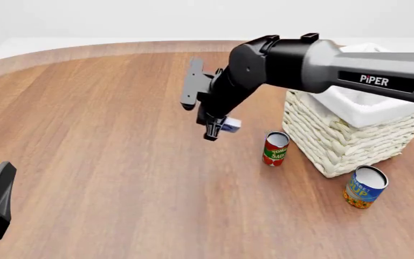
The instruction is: Pick up the alphabet soup and the cream cheese box, and put them in the basket.
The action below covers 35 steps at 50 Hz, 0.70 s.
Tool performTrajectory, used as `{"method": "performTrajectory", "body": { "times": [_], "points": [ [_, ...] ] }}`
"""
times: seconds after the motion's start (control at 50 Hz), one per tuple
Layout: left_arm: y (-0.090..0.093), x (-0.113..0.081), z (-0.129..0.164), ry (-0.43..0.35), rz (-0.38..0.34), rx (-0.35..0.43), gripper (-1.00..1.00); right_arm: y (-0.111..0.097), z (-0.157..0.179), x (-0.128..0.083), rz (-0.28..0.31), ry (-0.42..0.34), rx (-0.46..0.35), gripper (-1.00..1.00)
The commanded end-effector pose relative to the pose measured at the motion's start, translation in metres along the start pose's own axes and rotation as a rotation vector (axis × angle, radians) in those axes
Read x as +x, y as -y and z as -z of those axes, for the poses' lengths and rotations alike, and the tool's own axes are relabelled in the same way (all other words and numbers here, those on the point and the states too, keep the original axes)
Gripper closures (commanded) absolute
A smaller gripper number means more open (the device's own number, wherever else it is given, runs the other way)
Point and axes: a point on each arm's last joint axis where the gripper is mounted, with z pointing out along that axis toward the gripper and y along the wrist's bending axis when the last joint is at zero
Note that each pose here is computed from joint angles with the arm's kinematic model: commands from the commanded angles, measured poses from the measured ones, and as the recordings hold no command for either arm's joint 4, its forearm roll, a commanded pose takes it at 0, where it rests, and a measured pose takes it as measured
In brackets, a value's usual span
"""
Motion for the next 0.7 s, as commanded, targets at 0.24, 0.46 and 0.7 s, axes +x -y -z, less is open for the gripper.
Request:
{"method": "performTrajectory", "body": {
  "times": [0.24,0.46,0.7],
  "points": [
    [0.0,0.0,0.0,0.0,0.0,0.0,-1.0,-0.028,0.041,-0.026,-0.151,0.128,0.032,1.0],
    [0.0,0.0,0.0,0.0,0.0,0.0,-1.0,-0.052,0.07,-0.033,-0.235,0.219,0.034,1.0],
    [0.0,0.0,0.0,0.0,0.0,0.0,-1.0,-0.064,0.089,-0.035,-0.328,0.292,0.035,1.0]
  ]
}}
